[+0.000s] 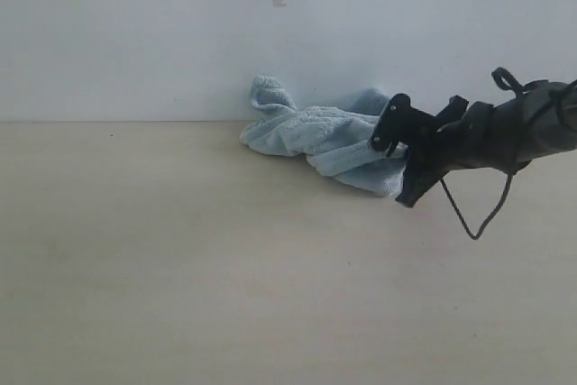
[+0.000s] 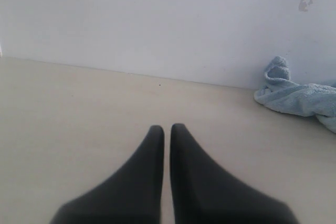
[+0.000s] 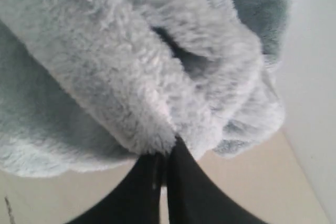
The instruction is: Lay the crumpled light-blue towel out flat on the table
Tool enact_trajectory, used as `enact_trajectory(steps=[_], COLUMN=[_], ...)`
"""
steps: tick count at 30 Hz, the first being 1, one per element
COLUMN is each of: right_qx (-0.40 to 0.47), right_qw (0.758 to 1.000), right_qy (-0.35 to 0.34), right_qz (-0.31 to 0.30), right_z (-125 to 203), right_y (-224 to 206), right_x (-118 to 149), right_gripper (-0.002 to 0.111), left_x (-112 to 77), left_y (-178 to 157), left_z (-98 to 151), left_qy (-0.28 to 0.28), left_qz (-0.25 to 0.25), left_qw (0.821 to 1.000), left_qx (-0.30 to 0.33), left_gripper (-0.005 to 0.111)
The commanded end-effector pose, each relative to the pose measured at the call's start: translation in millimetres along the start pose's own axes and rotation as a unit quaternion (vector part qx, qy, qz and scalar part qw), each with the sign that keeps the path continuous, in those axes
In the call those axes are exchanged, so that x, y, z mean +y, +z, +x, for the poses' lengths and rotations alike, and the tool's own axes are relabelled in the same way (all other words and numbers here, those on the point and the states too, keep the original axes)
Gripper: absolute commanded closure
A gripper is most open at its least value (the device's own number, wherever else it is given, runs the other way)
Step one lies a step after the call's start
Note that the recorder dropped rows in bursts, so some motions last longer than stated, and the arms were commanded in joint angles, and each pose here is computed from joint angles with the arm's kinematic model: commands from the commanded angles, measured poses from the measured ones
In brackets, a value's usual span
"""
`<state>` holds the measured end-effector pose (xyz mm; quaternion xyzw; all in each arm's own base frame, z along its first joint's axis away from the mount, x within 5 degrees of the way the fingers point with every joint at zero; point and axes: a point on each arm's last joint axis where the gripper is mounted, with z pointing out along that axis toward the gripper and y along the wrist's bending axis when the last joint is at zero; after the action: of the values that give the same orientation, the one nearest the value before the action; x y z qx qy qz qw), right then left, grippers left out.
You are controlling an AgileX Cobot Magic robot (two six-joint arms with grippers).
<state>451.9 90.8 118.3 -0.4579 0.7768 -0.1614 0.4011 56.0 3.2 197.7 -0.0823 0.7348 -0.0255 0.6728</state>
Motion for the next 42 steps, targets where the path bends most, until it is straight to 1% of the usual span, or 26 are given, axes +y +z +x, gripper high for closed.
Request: enact_trajectory(steps=[1, 4, 6, 9, 12, 16, 17, 22, 26, 28, 31, 33, 35, 36, 37, 38, 39, 40, 41, 42], right_qx=[-0.029, -0.042, -0.044, -0.043, -0.041, -0.067, -0.075, -0.121, -0.133, -0.123, -0.108, -0.105, -0.121, -0.127, -0.138, -0.141, -0.148, -0.149, -0.150, -0.150], right_qw=[0.996, 0.993, 0.993, 0.993, 0.992, 0.978, 0.975, 0.969, 0.958, 0.960, 0.965, 0.968, 0.966, 0.966, 0.966, 0.966, 0.965, 0.964, 0.961, 0.959], right_qy=[0.080, 0.101, 0.103, 0.105, 0.117, 0.199, 0.210, 0.212, 0.252, 0.245, 0.232, 0.220, 0.224, 0.224, 0.219, 0.214, 0.216, 0.219, 0.233, 0.242], right_qz=[0.025, 0.033, 0.036, 0.033, 0.011, 0.021, 0.019, -0.025, -0.037, -0.050, -0.064, -0.051, -0.035, -0.028, -0.014, -0.008, -0.005, -0.005, -0.009, -0.010], right_z=[-21, -28, -27, -21, -14, -13, -14, -26, -29, -27, -25, -24, -27, -27, -28, -28, -29, -29, -29, -29], right_y=[-31, -58, -76, -103, -130, -180, -190, -246, -267, -267, -267, -268, -278, -281, -290, -293, -300, -302, -304, -304], right_x=[-27, -35, -36, -30, -20, -20, -21, -21, -22, -19, -16, -18, -23, -24, -27, -28, -28, -28, -28, -28], right_gripper=[0.108, 0.108, 0.108, 0.108, 0.108, 0.108, 0.108, 0.108, 0.108, 0.108, 0.108, 0.108, 0.108, 0.108, 0.108, 0.108, 0.108, 0.108, 0.108, 0.108], left_x=[-0.2, -0.2, -0.2, -0.2, -0.2, -0.2, -0.2, -0.2, -0.1, 0.4, 0.4, 0.4, 0.6, 1.0, 1.2, 0.8, -0.1, -0.2, -0.2, 0.1], left_y=[0, 0, 0, 0, 0, 0, 0, 0, 0, 0, 0, 0, 0, 0, 0, 0, -1, -2, -3, -5], left_z=[1, 1, 1, 1, 1, 1, 1, 1, 1, 1, 1, 1, 1, -1, -6, -8, -14, -16, -23, -28], left_qy=[0.004, 0.004, 0.004, 0.004, 0.004, 0.004, 0.004, 0.004, 0.009, 0.023, 0.024, 0.024, 0.028, 0.042, 0.073, 0.064, -0.015, -0.050, -0.061, -0.105], left_qz=[0.003, 0.003, 0.003, 0.003, 0.003, 0.003, 0.003, 0.003, 0.002, 0.000, 0.000, 0.000, -0.001, -0.004, -0.007, -0.006, 0.004, 0.008, 0.011, 0.018], left_qw=[1.000, 1.000, 1.000, 1.000, 1.000, 1.000, 1.000, 1.000, 1.000, 1.000, 1.000, 1.000, 1.000, 0.999, 0.997, 0.997, 0.997, 0.994, 0.989, 0.982], left_qx=[-0.001, -0.001, -0.001, -0.001, -0.001, -0.001, -0.001, -0.001, -0.001, -0.001, -0.001, -0.001, -0.001, -0.007, -0.035, -0.049, -0.082, -0.094, -0.133, -0.158], left_gripper=[0.103, 0.103, 0.103, 0.103, 0.103, 0.103, 0.103, 0.103, 0.103, 0.103, 0.103, 0.103, 0.103, 0.103, 0.103, 0.103, 0.103, 0.103, 0.103, 0.103])
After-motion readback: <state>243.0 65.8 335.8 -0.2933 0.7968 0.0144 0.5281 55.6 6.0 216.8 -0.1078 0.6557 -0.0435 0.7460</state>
